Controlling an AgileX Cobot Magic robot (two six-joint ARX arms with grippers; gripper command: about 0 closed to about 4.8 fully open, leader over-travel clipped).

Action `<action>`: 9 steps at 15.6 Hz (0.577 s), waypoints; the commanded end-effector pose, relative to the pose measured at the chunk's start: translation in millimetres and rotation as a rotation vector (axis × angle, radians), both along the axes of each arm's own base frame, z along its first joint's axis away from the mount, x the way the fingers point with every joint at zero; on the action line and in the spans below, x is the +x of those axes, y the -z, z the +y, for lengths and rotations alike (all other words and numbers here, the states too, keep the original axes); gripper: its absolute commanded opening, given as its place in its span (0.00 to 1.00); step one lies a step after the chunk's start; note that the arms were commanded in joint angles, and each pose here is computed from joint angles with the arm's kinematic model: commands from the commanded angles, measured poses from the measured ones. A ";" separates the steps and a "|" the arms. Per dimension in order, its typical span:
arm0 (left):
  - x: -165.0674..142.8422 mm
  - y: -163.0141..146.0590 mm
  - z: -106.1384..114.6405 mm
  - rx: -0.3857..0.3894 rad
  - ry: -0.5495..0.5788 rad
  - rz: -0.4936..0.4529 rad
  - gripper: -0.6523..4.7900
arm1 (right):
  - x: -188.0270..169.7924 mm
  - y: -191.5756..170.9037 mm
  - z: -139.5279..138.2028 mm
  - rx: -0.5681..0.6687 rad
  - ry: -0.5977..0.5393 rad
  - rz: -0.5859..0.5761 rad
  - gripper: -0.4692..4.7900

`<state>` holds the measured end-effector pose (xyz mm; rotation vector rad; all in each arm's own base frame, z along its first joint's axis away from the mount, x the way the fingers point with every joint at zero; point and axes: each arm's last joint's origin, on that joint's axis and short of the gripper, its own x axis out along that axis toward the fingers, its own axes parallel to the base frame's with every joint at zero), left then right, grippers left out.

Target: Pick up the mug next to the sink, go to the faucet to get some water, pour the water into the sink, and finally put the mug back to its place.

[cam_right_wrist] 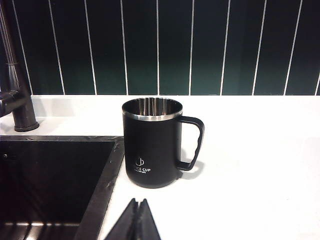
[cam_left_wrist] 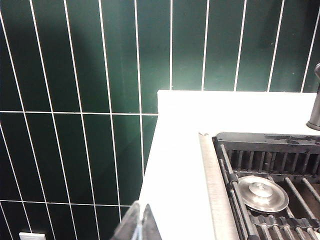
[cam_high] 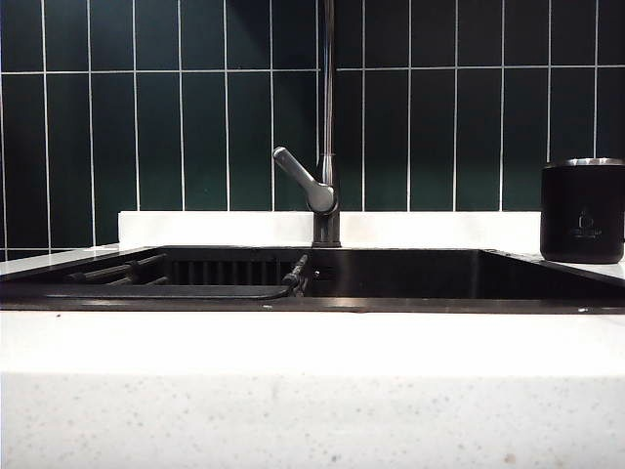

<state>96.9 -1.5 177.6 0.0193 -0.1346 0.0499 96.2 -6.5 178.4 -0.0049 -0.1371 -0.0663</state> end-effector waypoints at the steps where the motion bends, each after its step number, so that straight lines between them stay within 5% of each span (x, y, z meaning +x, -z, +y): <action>1: -0.4 -2.4 -0.2 -0.003 0.003 -0.015 0.11 | 0.1 0.8 0.0 -0.001 -0.001 -0.006 0.08; 9: -0.4 -2.4 -0.2 -0.003 0.003 -0.015 0.11 | 0.3 2.5 -0.2 0.001 0.005 0.011 0.08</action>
